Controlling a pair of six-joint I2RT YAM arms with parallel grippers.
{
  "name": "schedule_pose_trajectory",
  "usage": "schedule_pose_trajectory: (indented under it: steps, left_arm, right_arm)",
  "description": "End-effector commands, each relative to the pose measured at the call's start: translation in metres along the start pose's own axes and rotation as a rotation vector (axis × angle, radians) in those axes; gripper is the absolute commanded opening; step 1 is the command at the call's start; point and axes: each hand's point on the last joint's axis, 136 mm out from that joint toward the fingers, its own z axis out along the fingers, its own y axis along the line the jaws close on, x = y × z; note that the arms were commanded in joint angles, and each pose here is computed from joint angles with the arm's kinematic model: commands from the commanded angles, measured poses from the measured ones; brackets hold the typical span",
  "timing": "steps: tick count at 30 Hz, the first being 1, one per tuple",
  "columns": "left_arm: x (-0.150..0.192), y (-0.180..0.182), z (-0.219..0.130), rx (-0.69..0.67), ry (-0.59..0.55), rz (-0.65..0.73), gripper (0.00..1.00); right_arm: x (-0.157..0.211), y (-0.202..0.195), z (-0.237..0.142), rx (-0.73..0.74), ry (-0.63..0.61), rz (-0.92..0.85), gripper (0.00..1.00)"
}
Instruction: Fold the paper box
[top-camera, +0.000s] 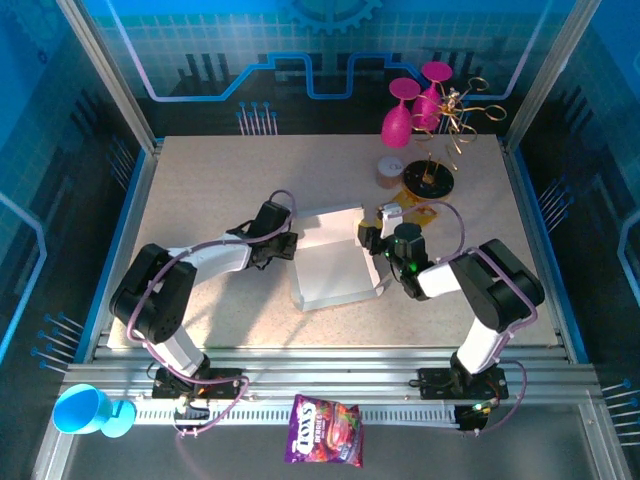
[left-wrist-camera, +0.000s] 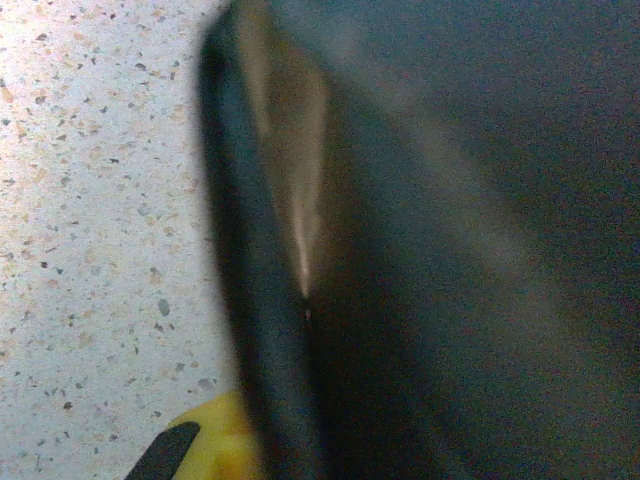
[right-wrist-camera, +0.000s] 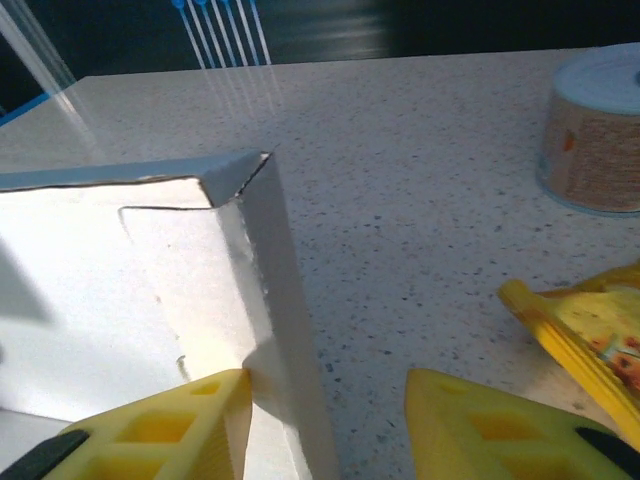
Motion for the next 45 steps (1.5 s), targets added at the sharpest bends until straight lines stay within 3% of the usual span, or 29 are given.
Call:
schedule_pose_trajectory:
  steps: [1,9,14,19,23,28,39,45]
  left_arm:
    - [0.034,-0.009,0.008,0.038,0.142,0.061,0.0]
    - [0.027,-0.01,0.012,0.029,0.144,0.069,0.0]
    - [0.024,-0.009,0.013,0.02,0.142,0.071,0.0]
    - [0.023,-0.006,0.014,0.005,0.15,0.064,0.0]
    - [0.024,-0.004,0.015,-0.013,0.164,0.053,0.0]
    - [0.021,-0.001,0.013,-0.033,0.156,0.024,0.0]
    - [0.018,0.016,0.007,-0.177,0.155,-0.105,0.0]
    - [0.021,0.031,0.003,-0.29,0.162,-0.171,0.0]
  right_arm:
    - [0.003,0.008,0.01,-0.08,0.035,0.022,0.46]
    - [-0.001,0.004,0.024,-0.102,0.071,0.047,0.44]
    - [0.0,0.005,0.027,-0.104,0.086,0.049,0.3]
    - [-0.001,0.006,0.025,-0.096,0.093,0.028,0.23]
    - [0.005,0.006,0.022,-0.074,0.117,-0.008,0.11]
    - [0.004,0.006,0.016,0.058,0.116,-0.137,0.0]
    - [0.001,0.001,0.01,0.433,0.13,-0.353,0.0]
    - [0.008,-0.009,0.006,0.553,0.185,-0.324,0.0]
